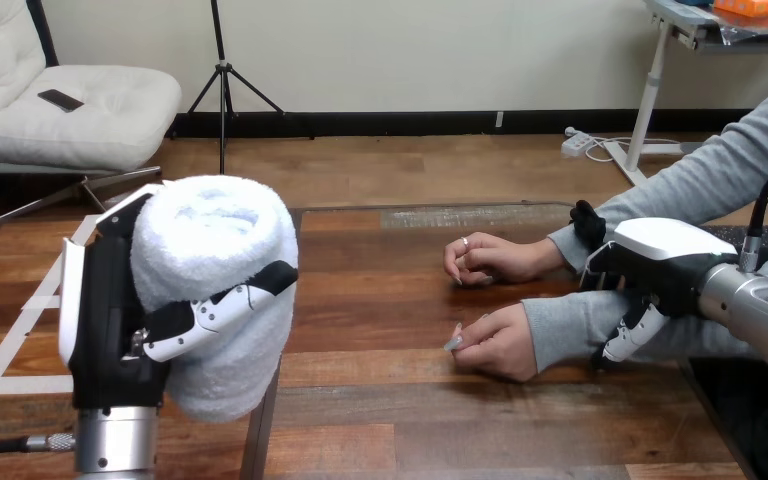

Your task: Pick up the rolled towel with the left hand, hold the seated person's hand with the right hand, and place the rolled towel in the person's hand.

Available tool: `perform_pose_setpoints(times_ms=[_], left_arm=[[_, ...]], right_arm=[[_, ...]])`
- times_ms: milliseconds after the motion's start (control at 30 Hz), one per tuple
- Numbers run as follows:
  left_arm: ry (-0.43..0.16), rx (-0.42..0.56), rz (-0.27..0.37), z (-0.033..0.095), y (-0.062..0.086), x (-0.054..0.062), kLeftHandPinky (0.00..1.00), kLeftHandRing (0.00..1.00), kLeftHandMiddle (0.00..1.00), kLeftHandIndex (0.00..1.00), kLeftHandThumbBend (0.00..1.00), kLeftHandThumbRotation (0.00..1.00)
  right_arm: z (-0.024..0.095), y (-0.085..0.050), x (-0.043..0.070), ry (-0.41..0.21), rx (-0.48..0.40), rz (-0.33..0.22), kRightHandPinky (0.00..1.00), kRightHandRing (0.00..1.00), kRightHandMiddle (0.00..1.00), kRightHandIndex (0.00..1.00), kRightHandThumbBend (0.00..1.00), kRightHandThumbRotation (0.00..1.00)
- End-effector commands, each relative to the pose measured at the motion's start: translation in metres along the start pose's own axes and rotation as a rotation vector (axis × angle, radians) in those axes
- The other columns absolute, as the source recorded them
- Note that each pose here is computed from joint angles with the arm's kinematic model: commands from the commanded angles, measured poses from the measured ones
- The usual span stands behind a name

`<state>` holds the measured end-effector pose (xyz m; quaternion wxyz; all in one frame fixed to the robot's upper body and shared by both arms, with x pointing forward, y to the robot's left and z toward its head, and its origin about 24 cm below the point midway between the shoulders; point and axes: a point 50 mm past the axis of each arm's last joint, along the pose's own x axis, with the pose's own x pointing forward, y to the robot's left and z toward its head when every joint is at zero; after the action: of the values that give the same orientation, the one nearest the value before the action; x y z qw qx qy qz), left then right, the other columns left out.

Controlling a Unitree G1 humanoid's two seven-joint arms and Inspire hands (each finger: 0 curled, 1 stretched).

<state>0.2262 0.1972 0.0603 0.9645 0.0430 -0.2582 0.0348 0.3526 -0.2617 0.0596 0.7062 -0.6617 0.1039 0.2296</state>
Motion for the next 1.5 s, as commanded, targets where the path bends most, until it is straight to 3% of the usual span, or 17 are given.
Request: perform_pose_setpoints(times_ms=[0, 533, 967, 1467], left_arm=[[-0.091, -0.001, 0.010, 0.0101, 0.0010, 0.0161, 0.30, 0.33, 0.39, 0.43, 0.64, 0.00], [-0.093, -0.004, 0.010, 0.0097, 0.0019, 0.0154, 0.30, 0.33, 0.39, 0.43, 0.64, 0.00], [-0.097, -0.002, 0.009, 0.0092, 0.0025, 0.0131, 0.30, 0.33, 0.39, 0.43, 0.64, 0.00], [-0.094, -0.015, 0.015, 0.0075, 0.0028, 0.0117, 0.29, 0.33, 0.38, 0.43, 0.64, 0.00]], right_arm=[[0.0120, -0.0302, 0.0048, -0.042, -0.001, -0.084, 0.42, 0.47, 0.54, 0.56, 0.77, 0.20], [0.0111, -0.0267, 0.0054, -0.031, 0.031, -0.037, 0.41, 0.46, 0.53, 0.55, 0.82, 0.28], [0.0101, -0.0226, 0.0055, -0.024, 0.055, -0.003, 0.50, 0.54, 0.60, 0.60, 0.90, 0.33], [0.0114, -0.0209, 0.0058, -0.032, 0.078, -0.002, 0.57, 0.60, 0.64, 0.64, 0.96, 0.26]])
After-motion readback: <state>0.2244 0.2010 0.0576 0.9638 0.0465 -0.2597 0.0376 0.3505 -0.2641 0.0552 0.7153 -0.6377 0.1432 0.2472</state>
